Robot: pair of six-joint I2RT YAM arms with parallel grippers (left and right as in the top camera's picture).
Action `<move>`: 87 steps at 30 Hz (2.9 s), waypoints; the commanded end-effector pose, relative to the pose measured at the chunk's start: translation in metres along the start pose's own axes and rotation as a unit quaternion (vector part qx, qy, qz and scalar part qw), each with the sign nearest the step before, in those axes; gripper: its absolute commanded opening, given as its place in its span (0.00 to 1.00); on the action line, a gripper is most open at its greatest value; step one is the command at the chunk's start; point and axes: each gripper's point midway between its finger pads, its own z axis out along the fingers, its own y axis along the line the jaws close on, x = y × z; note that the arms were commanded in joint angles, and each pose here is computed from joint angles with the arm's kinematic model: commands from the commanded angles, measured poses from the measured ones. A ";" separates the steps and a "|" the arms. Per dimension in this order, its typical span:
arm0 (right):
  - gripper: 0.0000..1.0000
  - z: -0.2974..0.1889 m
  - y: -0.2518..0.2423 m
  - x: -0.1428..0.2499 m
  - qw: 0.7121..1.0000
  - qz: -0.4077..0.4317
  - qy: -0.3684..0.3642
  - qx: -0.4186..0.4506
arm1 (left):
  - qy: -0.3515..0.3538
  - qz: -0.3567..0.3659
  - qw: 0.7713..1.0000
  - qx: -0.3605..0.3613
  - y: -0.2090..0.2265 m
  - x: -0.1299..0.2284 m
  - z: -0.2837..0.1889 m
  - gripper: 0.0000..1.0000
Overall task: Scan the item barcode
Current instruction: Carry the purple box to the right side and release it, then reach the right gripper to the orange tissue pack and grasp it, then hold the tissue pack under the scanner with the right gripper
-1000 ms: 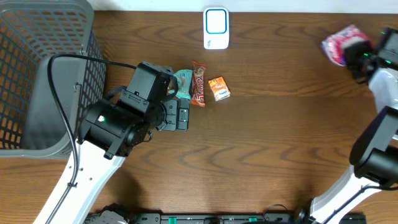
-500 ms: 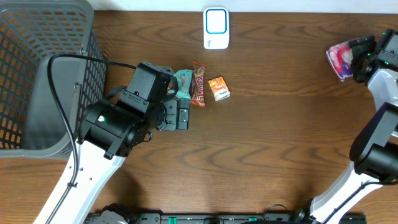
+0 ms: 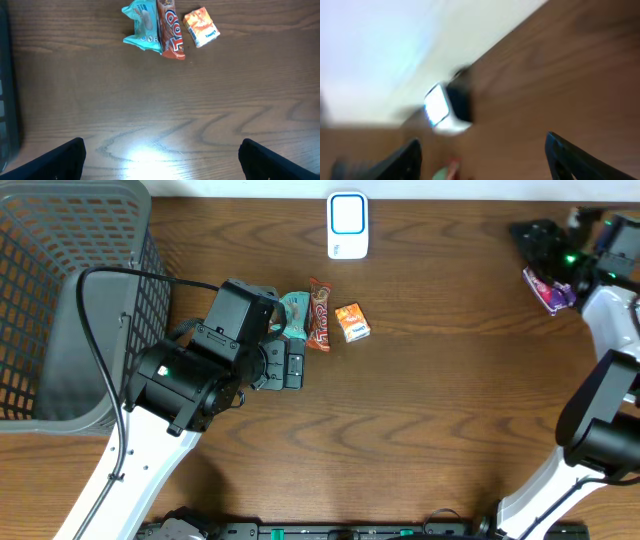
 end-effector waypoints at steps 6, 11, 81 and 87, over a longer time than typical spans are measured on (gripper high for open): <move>0.88 0.053 0.080 0.144 0.963 -0.171 0.197 -0.060 | -0.001 0.001 1.000 -0.001 0.000 0.000 -0.001 0.98; 0.91 0.083 0.053 0.199 0.939 -0.232 0.231 0.105 | -0.001 0.001 1.000 -0.001 0.000 0.000 -0.001 0.98; 0.01 0.104 0.123 0.092 0.883 -0.393 -0.023 0.255 | -0.001 0.001 1.000 -0.001 0.000 0.000 -0.001 0.98; 0.01 0.139 0.139 0.102 0.835 -0.471 -0.074 0.275 | -0.001 0.001 1.000 -0.001 0.000 0.000 -0.001 0.98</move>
